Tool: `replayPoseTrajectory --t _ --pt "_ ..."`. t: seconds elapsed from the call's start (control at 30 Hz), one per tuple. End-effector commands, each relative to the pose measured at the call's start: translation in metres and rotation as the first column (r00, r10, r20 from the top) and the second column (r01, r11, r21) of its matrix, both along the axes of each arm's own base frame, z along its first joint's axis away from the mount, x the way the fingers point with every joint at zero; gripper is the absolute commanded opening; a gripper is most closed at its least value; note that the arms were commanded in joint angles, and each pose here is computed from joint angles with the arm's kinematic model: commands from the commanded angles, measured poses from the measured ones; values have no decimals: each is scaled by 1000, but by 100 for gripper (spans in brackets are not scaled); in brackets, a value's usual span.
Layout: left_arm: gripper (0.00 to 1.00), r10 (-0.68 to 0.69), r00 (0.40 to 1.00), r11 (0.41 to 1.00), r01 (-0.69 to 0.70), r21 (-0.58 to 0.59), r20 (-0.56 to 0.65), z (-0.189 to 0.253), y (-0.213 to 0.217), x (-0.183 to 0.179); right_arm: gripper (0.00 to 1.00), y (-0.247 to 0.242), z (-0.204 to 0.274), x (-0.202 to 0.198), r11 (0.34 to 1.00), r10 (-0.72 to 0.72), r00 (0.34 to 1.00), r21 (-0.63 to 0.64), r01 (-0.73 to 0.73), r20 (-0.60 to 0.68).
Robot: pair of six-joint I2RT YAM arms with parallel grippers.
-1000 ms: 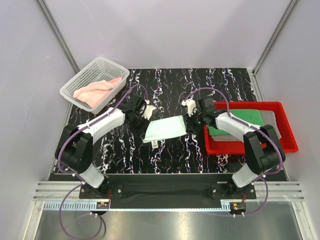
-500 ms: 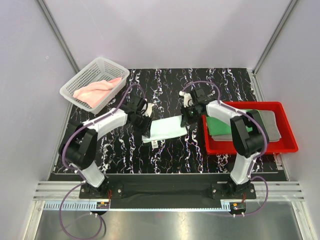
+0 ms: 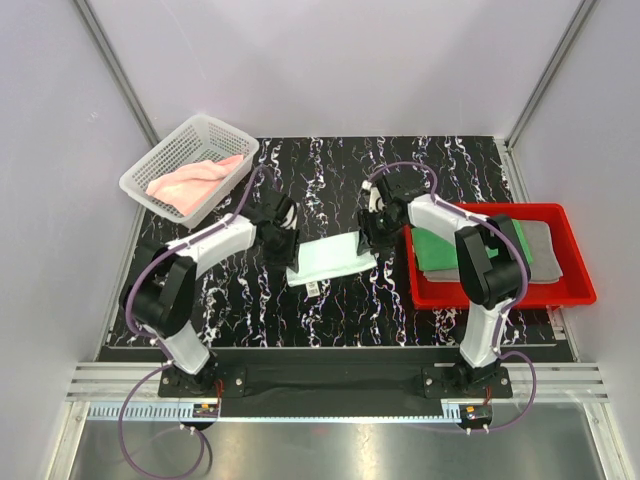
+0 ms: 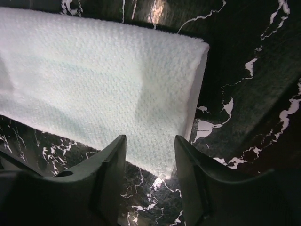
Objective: Fold and stack the towels
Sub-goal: Fold the towel
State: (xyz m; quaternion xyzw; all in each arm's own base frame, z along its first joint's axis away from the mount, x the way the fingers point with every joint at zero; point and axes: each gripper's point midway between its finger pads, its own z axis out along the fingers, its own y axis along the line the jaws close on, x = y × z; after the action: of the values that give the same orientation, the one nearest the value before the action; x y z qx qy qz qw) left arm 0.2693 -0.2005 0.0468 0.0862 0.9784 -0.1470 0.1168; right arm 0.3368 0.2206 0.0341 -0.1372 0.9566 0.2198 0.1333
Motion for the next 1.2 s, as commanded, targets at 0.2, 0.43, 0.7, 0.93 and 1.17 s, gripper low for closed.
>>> replayPoseTrajectory --t 0.2,0.43,0.7,0.93,1.17 --pt "42 87 994 994 -83 -65 63 15 -16 36 63 -4 34 27 995 -88 993 -39 91 72" --pt "42 121 993 993 -120 -17 16 -16 -1 29 65 -4 9 27 997 -57 997 -54 59 51" --pt "42 158 987 986 -158 55 0 -29 19 25 65 -1 -21 15 999 -34 999 -42 33 -20" --pt "41 189 982 979 -188 78 3 -27 32 28 59 -2 -28 5 999 -14 999 -35 13 -31" --pt "42 216 962 961 -239 135 167 35 55 48 35 -3 -30 -8 1000 -19 998 -15 18 -53"
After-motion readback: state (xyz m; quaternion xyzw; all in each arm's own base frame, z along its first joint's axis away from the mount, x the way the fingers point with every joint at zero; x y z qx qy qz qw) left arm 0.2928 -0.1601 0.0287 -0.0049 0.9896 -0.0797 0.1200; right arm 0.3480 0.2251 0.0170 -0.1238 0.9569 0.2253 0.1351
